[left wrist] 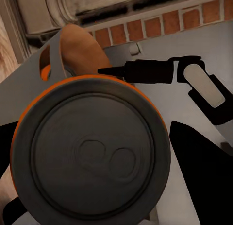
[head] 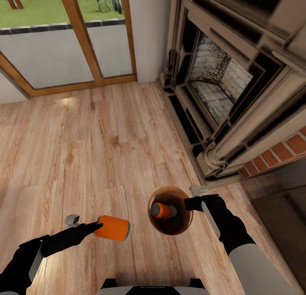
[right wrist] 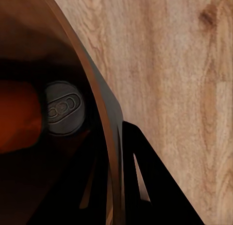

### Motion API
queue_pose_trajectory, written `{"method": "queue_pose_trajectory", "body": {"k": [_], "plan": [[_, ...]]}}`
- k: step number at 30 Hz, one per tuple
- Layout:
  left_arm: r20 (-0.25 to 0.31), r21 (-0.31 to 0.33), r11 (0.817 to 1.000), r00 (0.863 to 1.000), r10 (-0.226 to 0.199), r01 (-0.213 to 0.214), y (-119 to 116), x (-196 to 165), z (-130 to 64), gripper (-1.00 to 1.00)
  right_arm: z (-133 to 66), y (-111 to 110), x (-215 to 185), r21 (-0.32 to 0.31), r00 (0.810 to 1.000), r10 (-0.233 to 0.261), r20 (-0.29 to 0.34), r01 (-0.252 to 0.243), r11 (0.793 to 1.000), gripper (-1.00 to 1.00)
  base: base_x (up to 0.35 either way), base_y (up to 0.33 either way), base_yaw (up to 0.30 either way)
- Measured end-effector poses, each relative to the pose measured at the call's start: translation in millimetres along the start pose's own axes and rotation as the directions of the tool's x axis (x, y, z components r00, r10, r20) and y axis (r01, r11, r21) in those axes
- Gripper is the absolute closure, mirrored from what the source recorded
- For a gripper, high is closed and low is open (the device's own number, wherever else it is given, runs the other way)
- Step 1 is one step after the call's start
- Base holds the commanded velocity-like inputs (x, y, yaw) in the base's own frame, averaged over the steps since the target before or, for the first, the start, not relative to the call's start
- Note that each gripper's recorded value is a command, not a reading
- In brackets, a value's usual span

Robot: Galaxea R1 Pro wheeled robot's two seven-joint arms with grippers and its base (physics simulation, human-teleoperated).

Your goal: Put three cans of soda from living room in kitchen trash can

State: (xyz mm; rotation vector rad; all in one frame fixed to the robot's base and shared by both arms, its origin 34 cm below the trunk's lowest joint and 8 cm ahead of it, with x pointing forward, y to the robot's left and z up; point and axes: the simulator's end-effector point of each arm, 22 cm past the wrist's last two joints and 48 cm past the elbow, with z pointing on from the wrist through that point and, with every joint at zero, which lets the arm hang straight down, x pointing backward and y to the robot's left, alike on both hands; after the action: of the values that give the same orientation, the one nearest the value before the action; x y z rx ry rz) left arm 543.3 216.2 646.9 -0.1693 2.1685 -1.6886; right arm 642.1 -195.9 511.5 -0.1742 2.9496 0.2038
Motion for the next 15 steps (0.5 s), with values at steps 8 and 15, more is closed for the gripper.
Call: {"method": "queue_pose_trajectory", "body": {"k": [8, 15], "plan": [[0.001, 0.0, 1.0, 1.0, 0.0, 0.0, 0, 0, 0.0, 1.0, 15.3, 0, 17, 0.002, 1.0, -0.011, -0.007, 0.011, 1.0, 1.0, 0.0, 0.0, 0.0], [0.0, 0.0, 1.0, 1.0, 0.0, 0.0, 0, 0, 0.1, 1.0, 21.9, 2, 24, 0.0, 1.0, -0.02, -0.008, 0.02, 1.0, 1.0, 0.0, 0.0, 0.0]]}}
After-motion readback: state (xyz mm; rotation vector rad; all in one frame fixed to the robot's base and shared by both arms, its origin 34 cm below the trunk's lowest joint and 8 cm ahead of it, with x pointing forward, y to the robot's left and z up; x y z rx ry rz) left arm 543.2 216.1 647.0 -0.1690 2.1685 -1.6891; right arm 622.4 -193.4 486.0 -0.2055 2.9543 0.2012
